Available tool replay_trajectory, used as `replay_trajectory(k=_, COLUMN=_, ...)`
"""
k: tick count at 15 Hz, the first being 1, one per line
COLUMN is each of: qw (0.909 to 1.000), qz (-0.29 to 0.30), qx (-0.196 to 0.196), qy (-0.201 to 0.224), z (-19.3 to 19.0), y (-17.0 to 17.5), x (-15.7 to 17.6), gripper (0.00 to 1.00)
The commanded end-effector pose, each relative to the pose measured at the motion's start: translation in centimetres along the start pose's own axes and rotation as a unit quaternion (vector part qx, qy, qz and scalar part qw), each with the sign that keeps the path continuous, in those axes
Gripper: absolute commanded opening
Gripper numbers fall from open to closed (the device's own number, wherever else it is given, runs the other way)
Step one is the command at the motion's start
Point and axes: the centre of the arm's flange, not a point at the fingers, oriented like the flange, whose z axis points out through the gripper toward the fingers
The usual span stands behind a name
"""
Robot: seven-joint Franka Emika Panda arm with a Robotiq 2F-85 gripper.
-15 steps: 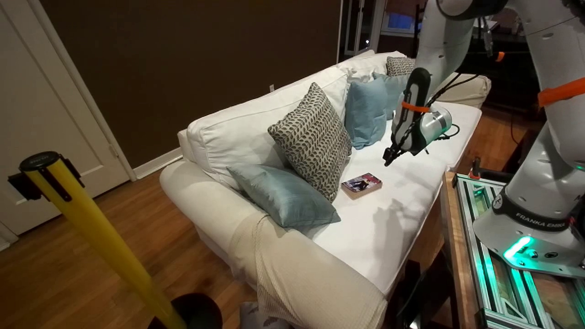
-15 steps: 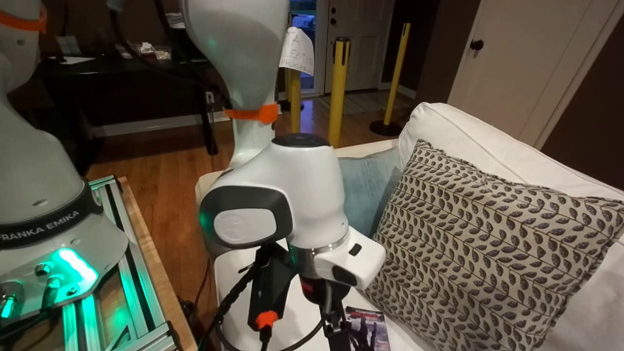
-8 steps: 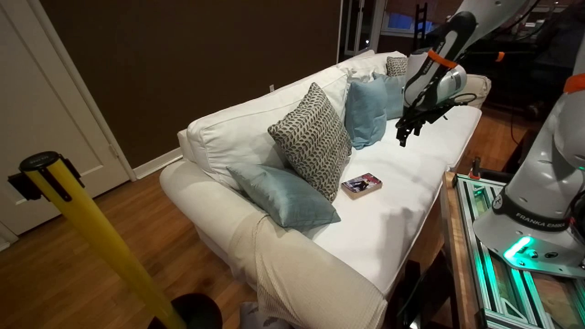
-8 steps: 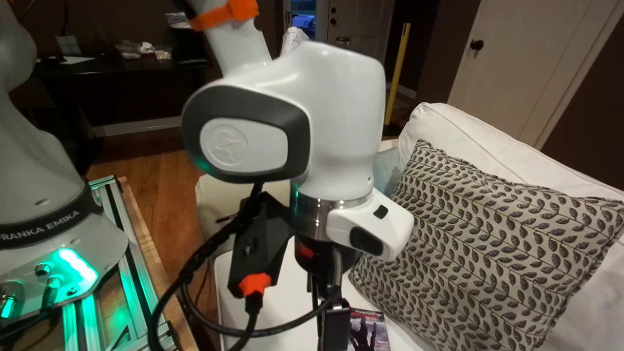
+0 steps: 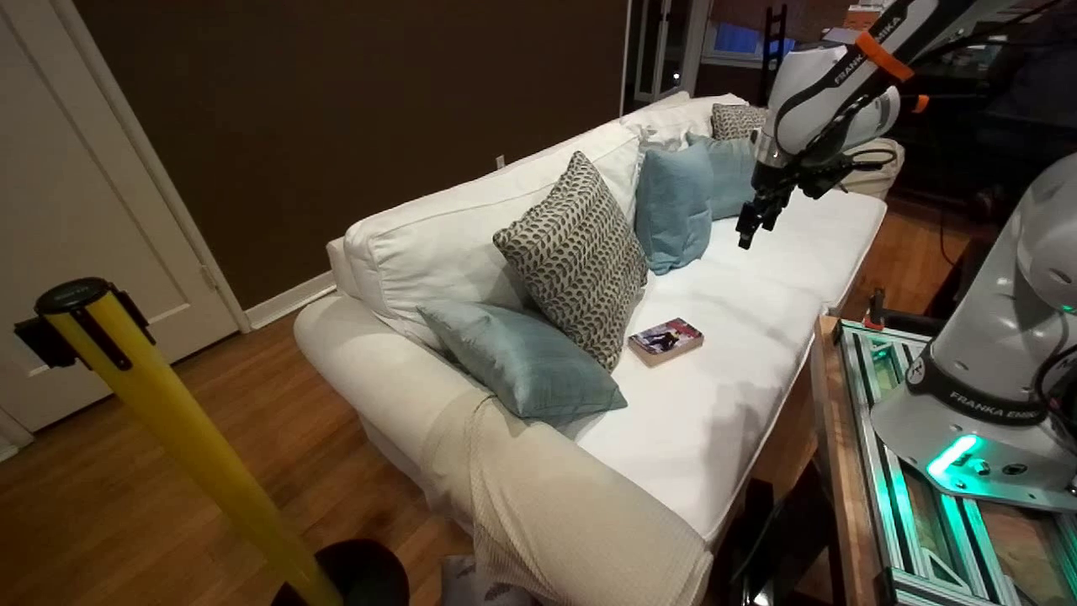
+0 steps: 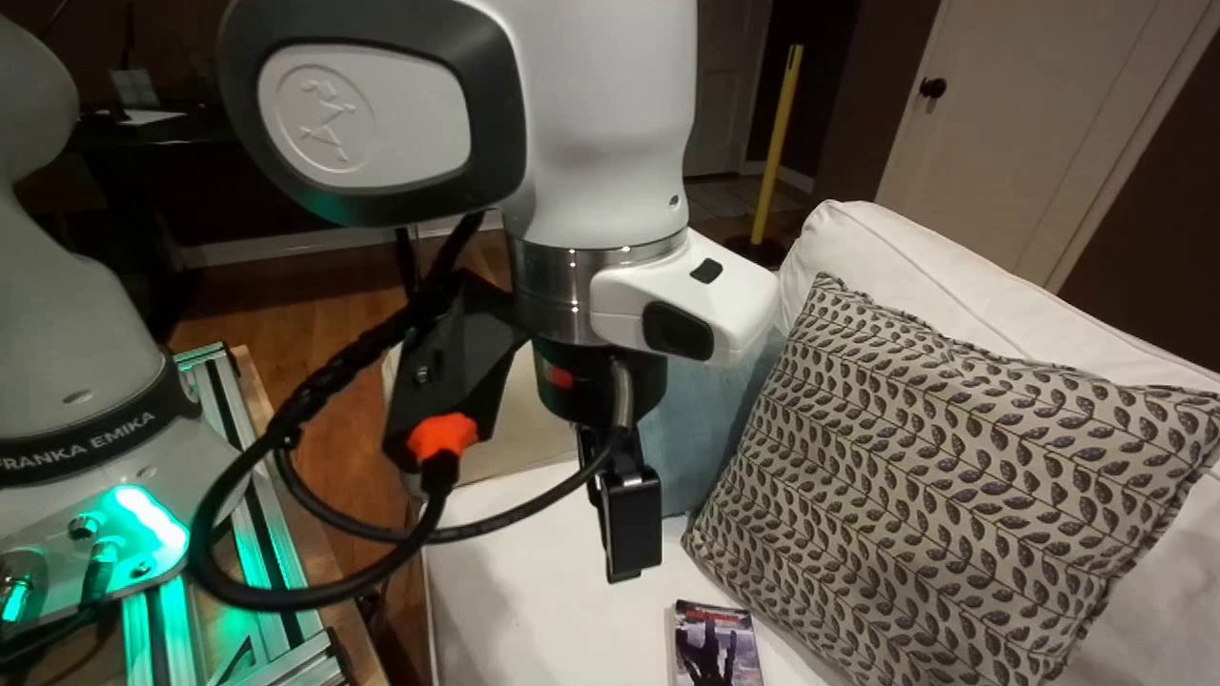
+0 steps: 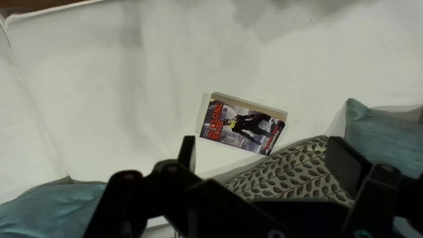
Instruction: Move the book to the left
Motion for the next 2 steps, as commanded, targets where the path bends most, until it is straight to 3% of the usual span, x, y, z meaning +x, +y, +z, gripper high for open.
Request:
replay_trajectory(k=1, qw=1.0000, qz=0.000, qx=-0.001, qy=-0.003, z=0.23, y=0.05, x=0.04, gripper=1.00)
replay_trajectory(k=2, qw=1.0000, qz=-0.001, qx=-0.003, qy=-0.007, z=0.48, y=0.08, x=0.05, gripper=1.00)
